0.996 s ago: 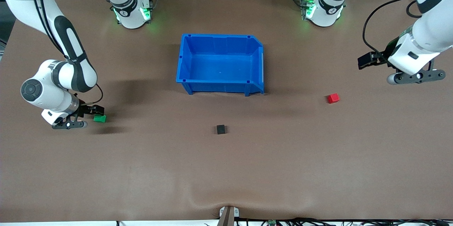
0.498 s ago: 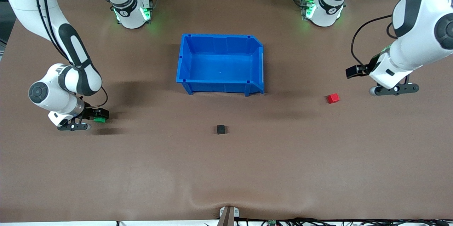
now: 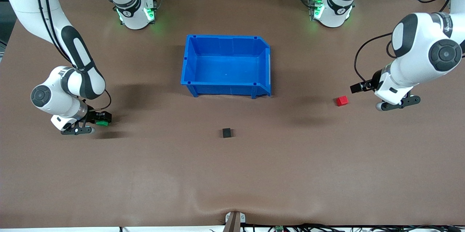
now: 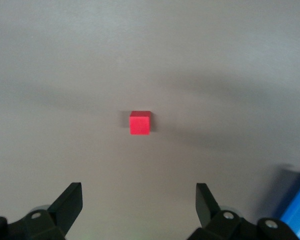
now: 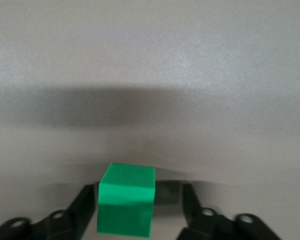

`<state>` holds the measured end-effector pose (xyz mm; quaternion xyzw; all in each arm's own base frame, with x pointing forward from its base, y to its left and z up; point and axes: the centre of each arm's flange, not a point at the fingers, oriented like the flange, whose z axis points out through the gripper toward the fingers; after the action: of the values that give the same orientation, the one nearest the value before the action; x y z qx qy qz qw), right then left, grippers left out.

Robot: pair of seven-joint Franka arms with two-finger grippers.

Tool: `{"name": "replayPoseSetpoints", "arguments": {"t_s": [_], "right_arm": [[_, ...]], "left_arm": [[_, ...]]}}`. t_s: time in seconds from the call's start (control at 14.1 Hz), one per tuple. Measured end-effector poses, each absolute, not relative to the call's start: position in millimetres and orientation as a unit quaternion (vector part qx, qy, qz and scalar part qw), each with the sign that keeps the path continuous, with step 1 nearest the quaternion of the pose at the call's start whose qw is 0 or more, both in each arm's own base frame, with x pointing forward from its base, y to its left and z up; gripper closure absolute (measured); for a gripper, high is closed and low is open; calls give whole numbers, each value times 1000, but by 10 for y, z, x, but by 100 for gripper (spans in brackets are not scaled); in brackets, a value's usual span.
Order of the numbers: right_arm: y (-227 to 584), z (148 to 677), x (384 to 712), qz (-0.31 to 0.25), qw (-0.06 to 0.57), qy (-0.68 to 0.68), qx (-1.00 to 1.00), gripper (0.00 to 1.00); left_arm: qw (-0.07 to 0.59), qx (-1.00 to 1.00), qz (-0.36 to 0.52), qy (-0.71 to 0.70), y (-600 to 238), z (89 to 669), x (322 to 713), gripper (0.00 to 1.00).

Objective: Attach green and red cubes to black cube
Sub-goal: 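Grasp the green cube with the right gripper while the left gripper grasps the red cube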

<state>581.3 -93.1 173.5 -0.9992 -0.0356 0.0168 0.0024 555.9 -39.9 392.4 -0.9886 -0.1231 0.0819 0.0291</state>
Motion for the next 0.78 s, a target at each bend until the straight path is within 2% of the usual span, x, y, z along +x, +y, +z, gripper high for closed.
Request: {"name": "replayPoseSetpoints", "arguments": {"t_s": [0.21, 0.5, 0.78], "right_arm": [[-924, 1750, 5808, 28, 7, -40, -999, 61], [-828, 1766, 5833, 38, 15, -67, -997, 60], [-887, 1907, 5969, 18, 14, -167, -986, 60]], "left_arm": [[32, -980, 96, -170, -302, 3700, 5589, 0], [33, -972, 105, -208, -323, 3337, 5647, 0], [32, -967, 111, -228, -328, 3036, 5676, 0]]}}
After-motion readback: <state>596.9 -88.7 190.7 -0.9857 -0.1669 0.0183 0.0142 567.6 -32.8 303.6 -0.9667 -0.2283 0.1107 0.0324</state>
